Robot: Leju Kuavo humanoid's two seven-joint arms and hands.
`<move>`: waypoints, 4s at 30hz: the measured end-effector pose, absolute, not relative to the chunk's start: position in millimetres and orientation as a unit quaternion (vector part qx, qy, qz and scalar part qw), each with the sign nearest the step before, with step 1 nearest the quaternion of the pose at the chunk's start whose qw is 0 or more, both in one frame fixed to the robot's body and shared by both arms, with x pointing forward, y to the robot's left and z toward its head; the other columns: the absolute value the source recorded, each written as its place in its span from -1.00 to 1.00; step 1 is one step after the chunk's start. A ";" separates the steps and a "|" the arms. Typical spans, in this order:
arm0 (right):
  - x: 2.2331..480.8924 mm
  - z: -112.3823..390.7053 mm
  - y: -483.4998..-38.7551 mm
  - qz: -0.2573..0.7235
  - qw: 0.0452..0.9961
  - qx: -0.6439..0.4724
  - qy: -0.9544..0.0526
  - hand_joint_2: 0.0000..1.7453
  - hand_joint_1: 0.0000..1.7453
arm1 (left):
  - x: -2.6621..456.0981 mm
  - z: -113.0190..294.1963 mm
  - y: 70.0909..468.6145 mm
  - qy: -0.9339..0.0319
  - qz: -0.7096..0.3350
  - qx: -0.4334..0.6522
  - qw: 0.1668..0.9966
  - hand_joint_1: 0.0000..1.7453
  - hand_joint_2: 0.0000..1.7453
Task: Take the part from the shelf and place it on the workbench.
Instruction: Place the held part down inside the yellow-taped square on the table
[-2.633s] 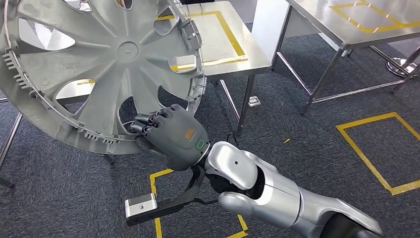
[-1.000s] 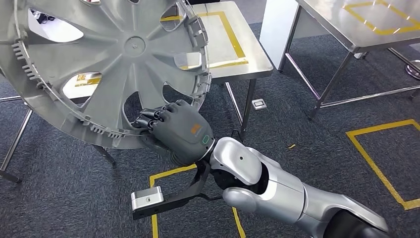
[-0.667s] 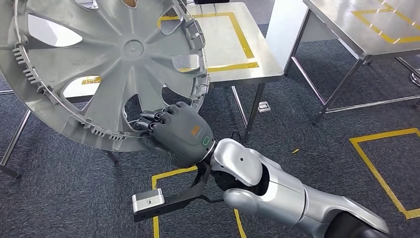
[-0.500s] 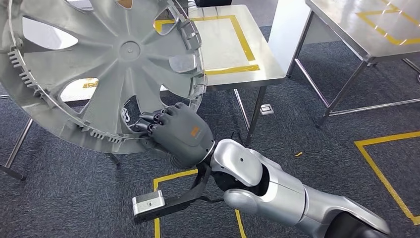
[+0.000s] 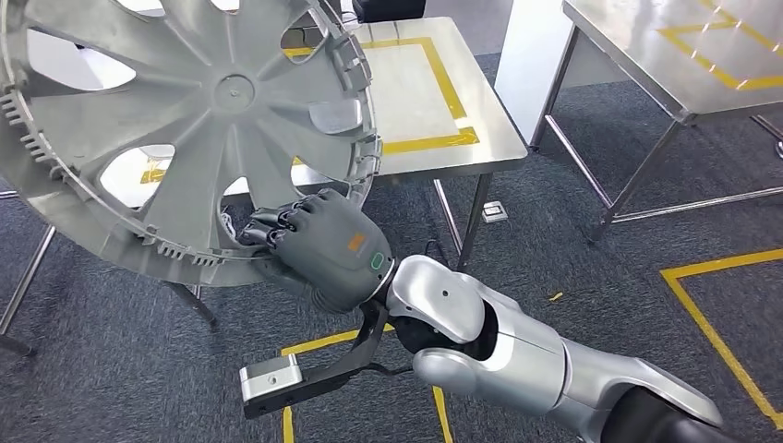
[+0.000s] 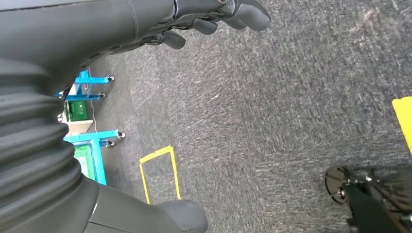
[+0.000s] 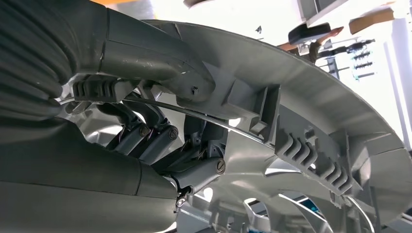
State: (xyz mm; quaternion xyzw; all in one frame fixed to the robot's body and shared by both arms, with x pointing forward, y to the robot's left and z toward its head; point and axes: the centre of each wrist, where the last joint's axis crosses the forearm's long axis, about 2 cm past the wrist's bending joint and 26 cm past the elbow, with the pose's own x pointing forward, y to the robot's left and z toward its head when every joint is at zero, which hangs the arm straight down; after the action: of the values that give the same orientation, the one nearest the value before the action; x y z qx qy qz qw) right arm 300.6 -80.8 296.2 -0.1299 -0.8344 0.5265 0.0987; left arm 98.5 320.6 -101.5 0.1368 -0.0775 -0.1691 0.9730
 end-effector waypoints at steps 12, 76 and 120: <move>303.4 296.2 -82.1 0.528 0.103 -0.132 -0.833 1.00 1.00 | 99.7 -101.2 320.8 -0.078 -0.172 0.133 0.973 -1.00 1.00; 358.7 261.3 -109.0 0.554 0.231 -0.189 -0.777 1.00 1.00 | 108.4 -99.6 314.7 -0.081 -0.184 0.114 0.973 -1.00 1.00; 420.8 142.2 -162.6 0.645 0.501 -0.201 -0.540 -1.00 -1.00 | 109.3 -99.2 319.6 -0.080 -0.183 0.108 0.974 -1.00 -1.00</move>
State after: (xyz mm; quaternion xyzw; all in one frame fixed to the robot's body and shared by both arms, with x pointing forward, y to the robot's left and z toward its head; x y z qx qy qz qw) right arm 420.8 -162.6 142.2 -0.2013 -0.5404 0.6452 0.5012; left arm 109.3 319.6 -99.2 0.1082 -0.0801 -0.1833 0.9738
